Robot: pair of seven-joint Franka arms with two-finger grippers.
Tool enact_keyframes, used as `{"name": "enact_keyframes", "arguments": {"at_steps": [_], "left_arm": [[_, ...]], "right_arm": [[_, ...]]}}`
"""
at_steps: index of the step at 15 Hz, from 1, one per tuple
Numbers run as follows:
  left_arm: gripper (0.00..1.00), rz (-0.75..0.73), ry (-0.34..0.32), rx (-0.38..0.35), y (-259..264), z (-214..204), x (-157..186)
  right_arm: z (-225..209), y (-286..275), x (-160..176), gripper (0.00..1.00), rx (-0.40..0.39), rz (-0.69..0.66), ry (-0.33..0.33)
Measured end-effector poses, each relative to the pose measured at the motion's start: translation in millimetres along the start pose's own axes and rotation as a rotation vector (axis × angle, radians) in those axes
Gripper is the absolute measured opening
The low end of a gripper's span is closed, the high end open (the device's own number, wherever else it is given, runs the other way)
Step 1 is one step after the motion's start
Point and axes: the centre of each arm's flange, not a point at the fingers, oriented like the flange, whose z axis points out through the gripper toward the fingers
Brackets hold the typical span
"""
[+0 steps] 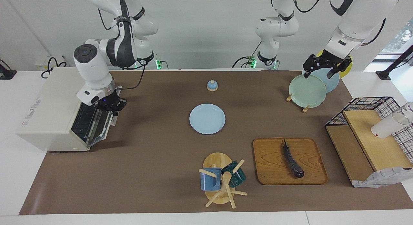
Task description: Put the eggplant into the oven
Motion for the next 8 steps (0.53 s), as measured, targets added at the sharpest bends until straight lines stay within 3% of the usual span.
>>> {"name": "enact_keyframes", "arguments": {"at_steps": [8], "left_arm": [[1.0,0.0,0.0,0.0,0.0,0.0,0.0]], "right_arm": [[69.4,-26.6,5.5,0.01,0.008,-0.007,0.012]]}}
